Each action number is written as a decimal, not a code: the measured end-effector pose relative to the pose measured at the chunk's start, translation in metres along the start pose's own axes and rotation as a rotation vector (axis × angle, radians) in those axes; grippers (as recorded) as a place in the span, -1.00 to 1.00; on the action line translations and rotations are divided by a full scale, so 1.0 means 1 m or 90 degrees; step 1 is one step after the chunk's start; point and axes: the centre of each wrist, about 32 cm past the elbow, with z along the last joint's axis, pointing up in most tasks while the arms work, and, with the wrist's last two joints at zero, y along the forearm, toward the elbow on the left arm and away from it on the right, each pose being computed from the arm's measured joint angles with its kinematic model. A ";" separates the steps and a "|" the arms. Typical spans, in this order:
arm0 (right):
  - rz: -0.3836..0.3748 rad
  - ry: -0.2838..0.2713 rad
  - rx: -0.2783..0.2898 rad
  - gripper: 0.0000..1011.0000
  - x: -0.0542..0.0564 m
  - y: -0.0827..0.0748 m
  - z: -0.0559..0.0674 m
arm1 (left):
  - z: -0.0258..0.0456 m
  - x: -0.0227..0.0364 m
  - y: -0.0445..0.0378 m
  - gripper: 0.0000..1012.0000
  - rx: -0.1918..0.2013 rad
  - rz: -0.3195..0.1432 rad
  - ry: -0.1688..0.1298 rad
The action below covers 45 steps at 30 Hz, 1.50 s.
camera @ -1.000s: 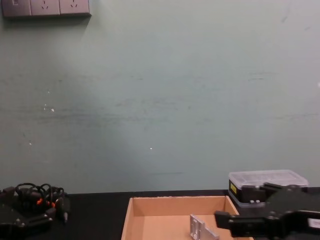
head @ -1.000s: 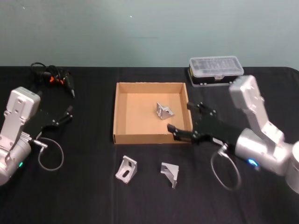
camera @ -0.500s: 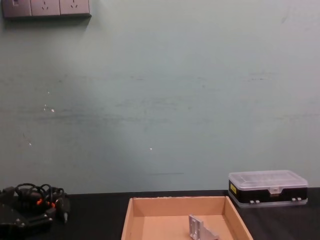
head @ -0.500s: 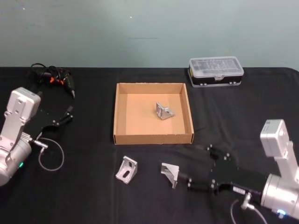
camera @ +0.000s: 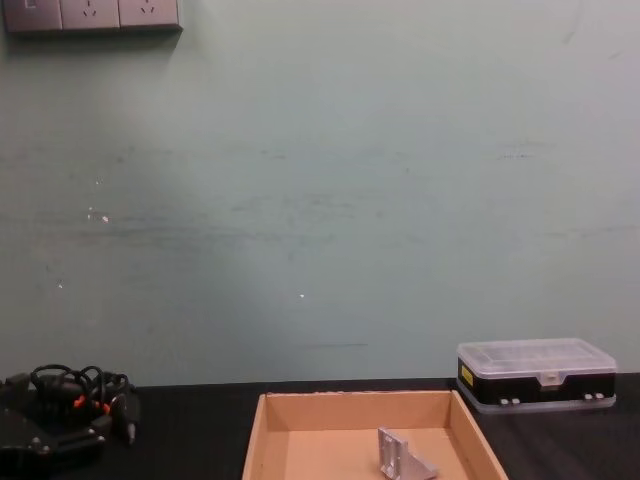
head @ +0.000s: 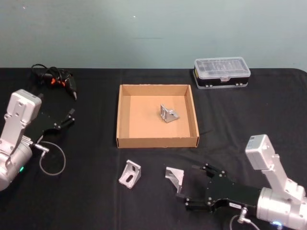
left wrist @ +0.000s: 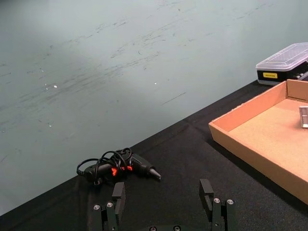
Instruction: Use one hand to pick up the angle iron from the table and place it into the box.
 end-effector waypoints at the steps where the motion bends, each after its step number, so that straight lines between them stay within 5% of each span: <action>1: 0.002 -0.001 -0.001 0.98 0.001 0.002 0.000 | 0.0000 0.0000 0.0000 1.00 0.000 0.000 0.000; 13: 0.011 -0.022 -0.019 0.98 0.011 0.025 -0.006 | 0.0000 0.0000 0.0000 1.00 0.000 0.000 0.000; 35: -0.006 -0.048 -0.024 0.98 0.011 0.036 -0.014 | 0.0000 0.0000 0.0000 1.00 0.000 0.000 0.000; 45: -0.006 -0.046 -0.023 0.58 0.011 0.036 -0.014 | 0.0000 0.0000 0.0000 1.00 0.000 0.000 0.000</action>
